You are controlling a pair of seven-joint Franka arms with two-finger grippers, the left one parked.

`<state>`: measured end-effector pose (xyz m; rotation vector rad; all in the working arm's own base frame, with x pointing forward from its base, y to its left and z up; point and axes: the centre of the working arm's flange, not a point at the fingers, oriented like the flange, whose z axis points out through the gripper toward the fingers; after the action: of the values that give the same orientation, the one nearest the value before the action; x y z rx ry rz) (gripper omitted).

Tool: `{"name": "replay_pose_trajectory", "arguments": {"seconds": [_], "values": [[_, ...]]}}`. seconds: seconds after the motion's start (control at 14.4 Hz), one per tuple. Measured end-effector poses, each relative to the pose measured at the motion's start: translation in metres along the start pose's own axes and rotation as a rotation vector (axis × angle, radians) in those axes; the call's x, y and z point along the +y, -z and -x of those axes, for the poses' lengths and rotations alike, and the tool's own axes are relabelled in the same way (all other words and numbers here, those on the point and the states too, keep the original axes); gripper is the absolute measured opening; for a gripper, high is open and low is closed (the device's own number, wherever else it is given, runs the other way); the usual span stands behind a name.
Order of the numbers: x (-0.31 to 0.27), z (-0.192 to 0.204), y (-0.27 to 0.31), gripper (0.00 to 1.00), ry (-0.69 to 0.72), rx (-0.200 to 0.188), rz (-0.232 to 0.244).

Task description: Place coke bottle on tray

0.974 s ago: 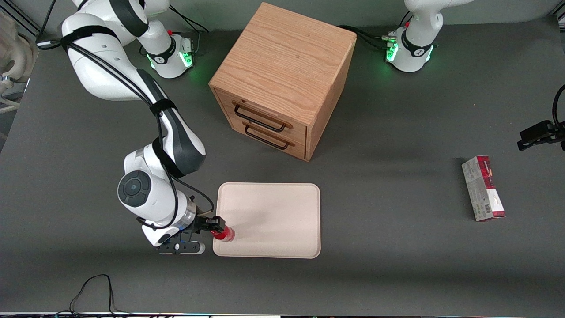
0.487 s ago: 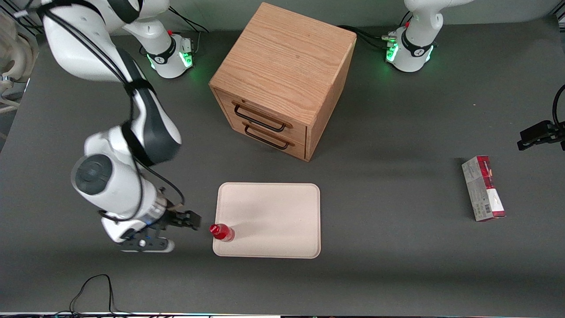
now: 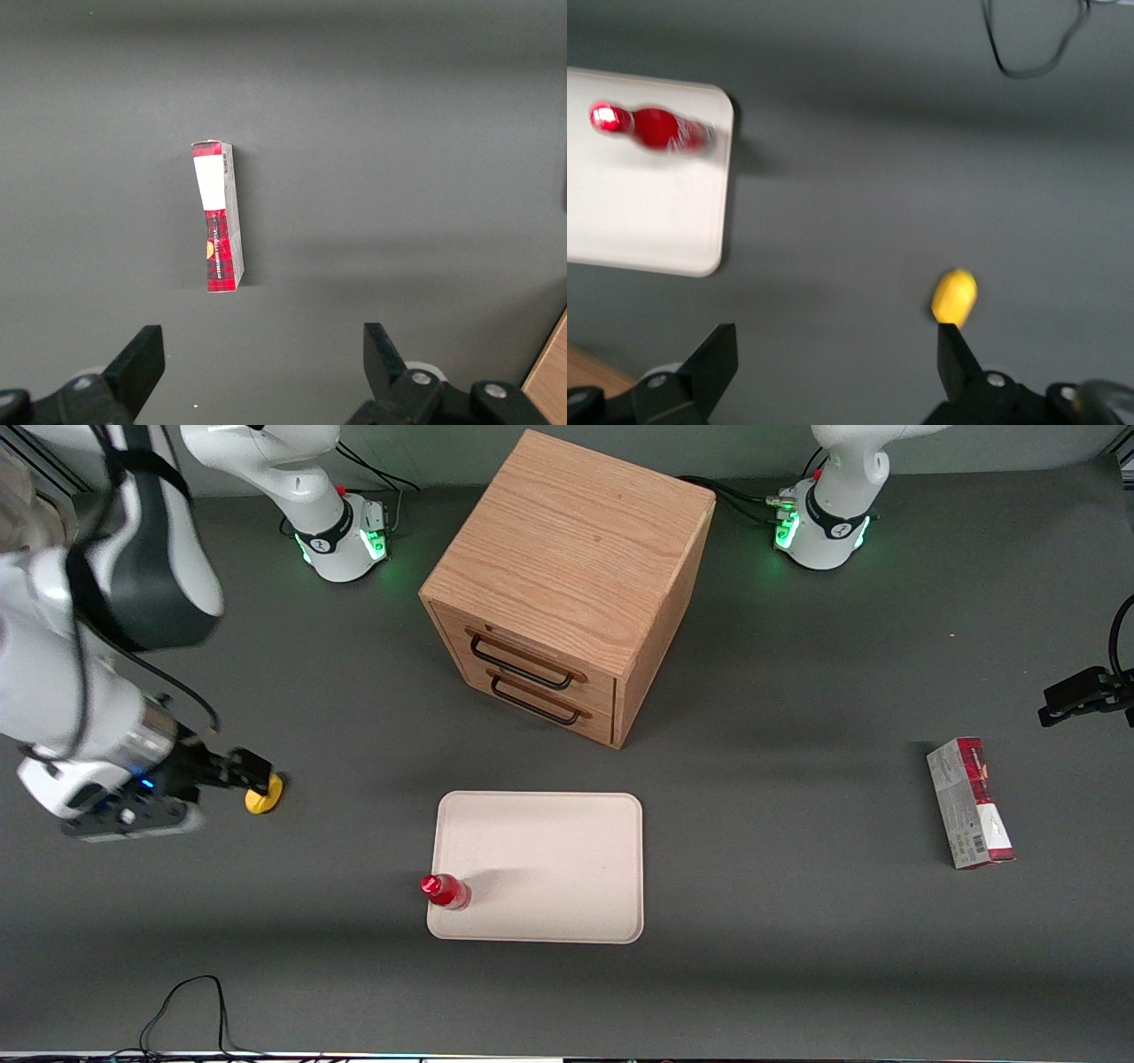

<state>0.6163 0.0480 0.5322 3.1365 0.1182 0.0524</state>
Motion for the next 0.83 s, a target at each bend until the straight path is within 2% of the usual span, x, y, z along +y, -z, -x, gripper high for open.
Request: {"name": "replay_pose_trajectory", "arguments": {"seconds": [0.14, 0.28, 0.42, 0.83], "values": [[0.033, 0.028, 0.027, 1.00, -0.011, -0.018, -0.031], [0.045, 0.047, 0.049, 1.00, -0.024, -0.012, -0.044], [0.043, 0.054, 0.057, 1.00, -0.021, -0.001, -0.049], [0.046, 0.059, 0.059, 1.00, -0.027, -0.015, -0.052]]}}
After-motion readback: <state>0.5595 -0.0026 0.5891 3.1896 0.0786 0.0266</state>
